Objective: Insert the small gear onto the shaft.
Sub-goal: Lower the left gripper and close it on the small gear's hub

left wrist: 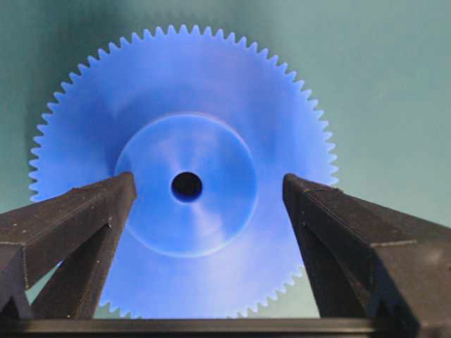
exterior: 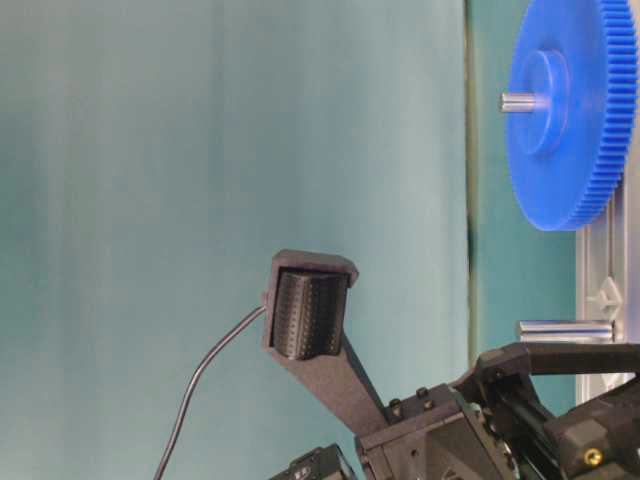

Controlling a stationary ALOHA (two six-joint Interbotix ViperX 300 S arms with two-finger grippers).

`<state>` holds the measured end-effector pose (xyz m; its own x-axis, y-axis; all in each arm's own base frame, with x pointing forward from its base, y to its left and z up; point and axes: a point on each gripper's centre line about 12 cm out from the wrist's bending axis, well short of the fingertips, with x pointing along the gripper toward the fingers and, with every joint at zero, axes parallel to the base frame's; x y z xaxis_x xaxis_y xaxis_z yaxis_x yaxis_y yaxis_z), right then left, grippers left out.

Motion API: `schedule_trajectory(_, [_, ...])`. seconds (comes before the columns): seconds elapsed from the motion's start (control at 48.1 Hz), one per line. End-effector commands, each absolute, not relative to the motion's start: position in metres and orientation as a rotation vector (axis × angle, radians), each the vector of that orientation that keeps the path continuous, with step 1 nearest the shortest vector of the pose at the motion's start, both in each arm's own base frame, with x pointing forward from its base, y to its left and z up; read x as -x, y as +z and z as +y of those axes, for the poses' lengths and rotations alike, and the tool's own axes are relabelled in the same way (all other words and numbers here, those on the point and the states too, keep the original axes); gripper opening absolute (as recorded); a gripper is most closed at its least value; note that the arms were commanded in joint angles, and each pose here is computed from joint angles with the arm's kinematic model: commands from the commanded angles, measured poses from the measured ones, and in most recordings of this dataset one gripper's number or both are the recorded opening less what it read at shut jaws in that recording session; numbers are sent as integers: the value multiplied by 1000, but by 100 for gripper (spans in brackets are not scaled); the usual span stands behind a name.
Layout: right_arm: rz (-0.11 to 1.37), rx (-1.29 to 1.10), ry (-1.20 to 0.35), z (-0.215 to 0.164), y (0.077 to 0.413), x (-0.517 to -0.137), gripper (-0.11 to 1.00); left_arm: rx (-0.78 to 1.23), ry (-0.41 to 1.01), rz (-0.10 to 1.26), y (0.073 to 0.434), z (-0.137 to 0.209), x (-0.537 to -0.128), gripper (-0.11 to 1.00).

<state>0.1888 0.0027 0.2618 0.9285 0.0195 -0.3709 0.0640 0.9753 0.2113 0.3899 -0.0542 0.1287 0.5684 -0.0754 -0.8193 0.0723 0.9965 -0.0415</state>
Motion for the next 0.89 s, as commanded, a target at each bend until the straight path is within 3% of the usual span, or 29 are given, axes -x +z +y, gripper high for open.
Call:
schedule_trajectory(0.0, [367,-234,-25,2,266,-190,11,4,-88,919,143,-54,-396,93])
schedule_trajectory(0.873, [365,-252,-26,3,264,-190,11,-4,-82,957,132,-51,-399,93])
